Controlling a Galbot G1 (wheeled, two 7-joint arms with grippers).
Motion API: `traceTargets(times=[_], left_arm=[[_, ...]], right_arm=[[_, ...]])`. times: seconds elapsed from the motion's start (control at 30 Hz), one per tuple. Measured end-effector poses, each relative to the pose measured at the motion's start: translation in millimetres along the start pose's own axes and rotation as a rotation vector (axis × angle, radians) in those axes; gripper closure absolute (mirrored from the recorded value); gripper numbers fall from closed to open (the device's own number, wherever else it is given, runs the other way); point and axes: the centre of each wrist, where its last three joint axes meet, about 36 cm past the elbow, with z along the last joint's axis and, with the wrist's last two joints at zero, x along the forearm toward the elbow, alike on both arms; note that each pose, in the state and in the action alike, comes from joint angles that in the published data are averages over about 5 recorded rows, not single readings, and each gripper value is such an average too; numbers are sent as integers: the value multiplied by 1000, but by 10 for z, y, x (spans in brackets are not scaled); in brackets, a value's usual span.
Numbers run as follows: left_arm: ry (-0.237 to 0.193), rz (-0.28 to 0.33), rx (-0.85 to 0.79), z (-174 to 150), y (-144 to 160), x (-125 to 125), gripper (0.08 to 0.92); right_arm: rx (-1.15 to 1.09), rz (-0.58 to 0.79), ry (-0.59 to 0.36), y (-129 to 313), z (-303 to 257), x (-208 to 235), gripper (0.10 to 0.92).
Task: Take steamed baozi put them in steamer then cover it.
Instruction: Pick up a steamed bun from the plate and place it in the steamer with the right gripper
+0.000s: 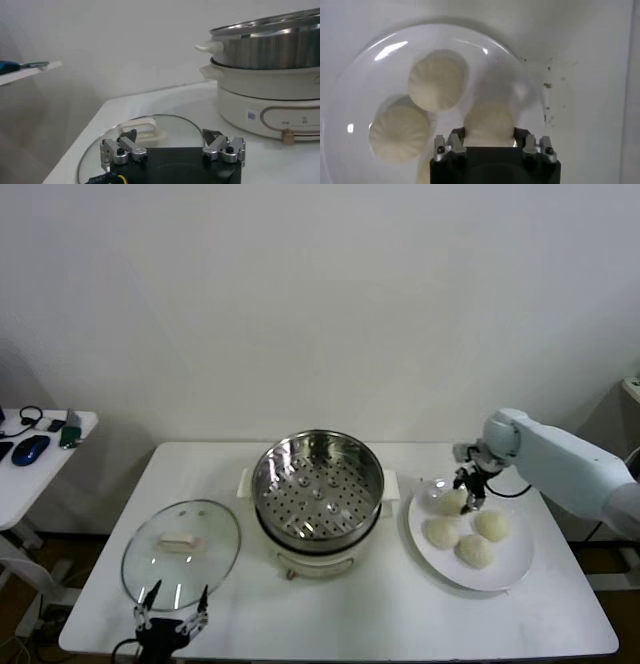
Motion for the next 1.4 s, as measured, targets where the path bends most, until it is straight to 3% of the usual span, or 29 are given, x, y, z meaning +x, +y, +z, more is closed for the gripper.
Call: traceTargets(times=[0.37, 0.57, 0.9, 1.4], left_arm=[[-10, 6, -15, -38, -11, 27, 177], [-20, 14, -17, -59, -28, 32, 177], [-31, 19, -15, -80, -44, 55, 177], [-32, 31, -14, -22, -132, 74, 177]], right_arm=[[389, 162, -82, -355, -1147, 1681, 365], [684, 187, -104, -288, -2030, 2078, 364], [1061, 157, -84, -163, -2906, 1672, 366], [1237, 170, -56, -361, -3159, 660, 362]])
